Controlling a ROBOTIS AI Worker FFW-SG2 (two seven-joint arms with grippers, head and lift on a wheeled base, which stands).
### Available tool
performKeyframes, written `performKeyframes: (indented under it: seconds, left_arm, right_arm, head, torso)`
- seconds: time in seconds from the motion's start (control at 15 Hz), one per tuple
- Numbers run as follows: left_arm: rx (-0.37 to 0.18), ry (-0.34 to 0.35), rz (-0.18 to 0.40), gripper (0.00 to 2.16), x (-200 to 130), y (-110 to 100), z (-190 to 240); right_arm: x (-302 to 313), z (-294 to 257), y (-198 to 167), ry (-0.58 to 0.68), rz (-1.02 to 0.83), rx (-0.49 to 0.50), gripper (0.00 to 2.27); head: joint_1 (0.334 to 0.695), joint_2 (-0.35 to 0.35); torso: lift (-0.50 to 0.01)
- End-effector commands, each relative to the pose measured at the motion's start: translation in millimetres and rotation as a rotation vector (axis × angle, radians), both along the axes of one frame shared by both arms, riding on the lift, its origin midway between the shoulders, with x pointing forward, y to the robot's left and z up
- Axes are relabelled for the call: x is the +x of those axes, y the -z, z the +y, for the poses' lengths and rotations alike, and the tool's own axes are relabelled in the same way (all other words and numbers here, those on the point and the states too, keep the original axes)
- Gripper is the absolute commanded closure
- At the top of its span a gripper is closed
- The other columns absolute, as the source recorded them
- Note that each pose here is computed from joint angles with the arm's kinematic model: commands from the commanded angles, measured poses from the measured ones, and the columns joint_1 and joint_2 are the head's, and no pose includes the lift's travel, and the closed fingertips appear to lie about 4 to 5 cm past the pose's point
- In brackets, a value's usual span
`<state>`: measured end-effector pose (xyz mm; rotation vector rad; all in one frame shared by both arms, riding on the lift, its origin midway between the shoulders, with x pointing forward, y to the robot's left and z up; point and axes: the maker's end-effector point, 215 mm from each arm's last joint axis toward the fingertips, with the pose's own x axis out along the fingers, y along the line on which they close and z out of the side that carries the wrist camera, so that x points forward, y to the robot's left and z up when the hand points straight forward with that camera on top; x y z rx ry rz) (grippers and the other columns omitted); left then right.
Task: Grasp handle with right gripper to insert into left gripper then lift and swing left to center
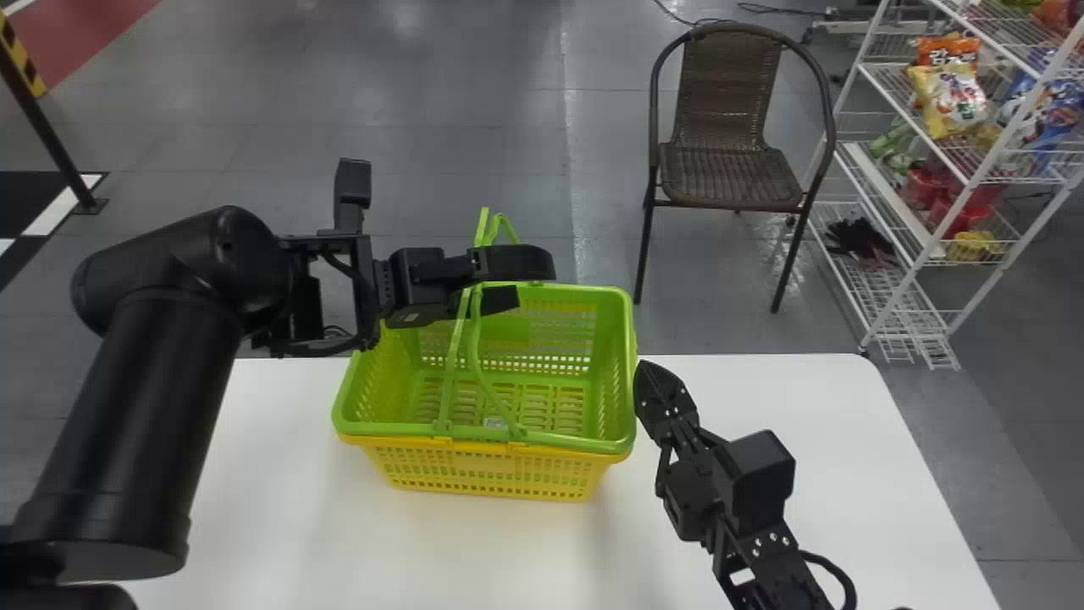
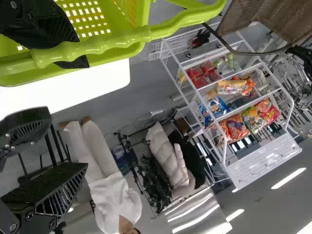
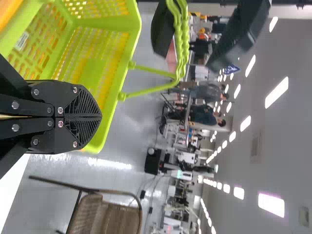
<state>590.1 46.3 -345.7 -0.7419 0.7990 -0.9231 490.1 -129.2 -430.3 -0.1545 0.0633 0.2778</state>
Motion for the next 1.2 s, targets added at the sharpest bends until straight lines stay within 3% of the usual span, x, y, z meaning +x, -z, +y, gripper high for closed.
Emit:
performKeyframes:
  seconds: [0.0,0.27,0.4,0.47,0.53,0.6,0.67,0.87,1.13]
  left_arm:
    - [0.002,0.001,-0.002,0.09,0,-1,0]
    - [-0.012,0.001,-0.001,0.09,1,-5,-4]
    - [-0.024,0.005,-0.005,0.09,2,-11,-6]
    - [-0.027,0.007,-0.01,0.09,4,-16,-7]
    - [-0.03,0.011,-0.012,0.09,5,-21,-8]
    - [-0.032,0.012,-0.017,0.09,7,-26,-7]
    - [-0.038,0.018,-0.011,0.09,6,-28,-9]
    - [-0.071,0.034,0.013,0.09,-1,-35,-12]
    - [-0.138,0.098,0.068,0.09,-19,-66,-23]
  right_arm:
    - [-24,-33,0,0.035,-0.026,0.021,2.11]
    - [-67,-60,13,0.066,-0.041,0.036,1.99]
    - [-87,-68,24,0.073,-0.043,0.042,1.75]
    - [-95,-72,32,0.079,-0.034,0.05,1.28]
    - [-102,-77,34,0.074,-0.041,0.054,0.56]
    - [-108,-79,39,0.074,-0.034,0.057,0.14]
    - [-116,-83,43,0.077,-0.032,0.056,0.0]
    - [-133,-91,51,0.087,-0.029,0.054,0.04]
    - [-146,-96,58,0.092,-0.026,0.052,0.04]
  head:
    - [0.695,-0.082]
    - [0.695,-0.135]
    - [0.695,-0.149]
    - [0.695,-0.157]
    - [0.695,-0.169]
    - [0.695,-0.174]
    - [0.695,-0.179]
    - [0.695,-0.199]
    - [0.695,-0.225]
  torso:
    - [0.0]
    - [0.0]
    - [0.0]
    - [0.0]
    - [0.0]
    - [0.0]
    - [0.0]
    - [0.0]
    - [0.0]
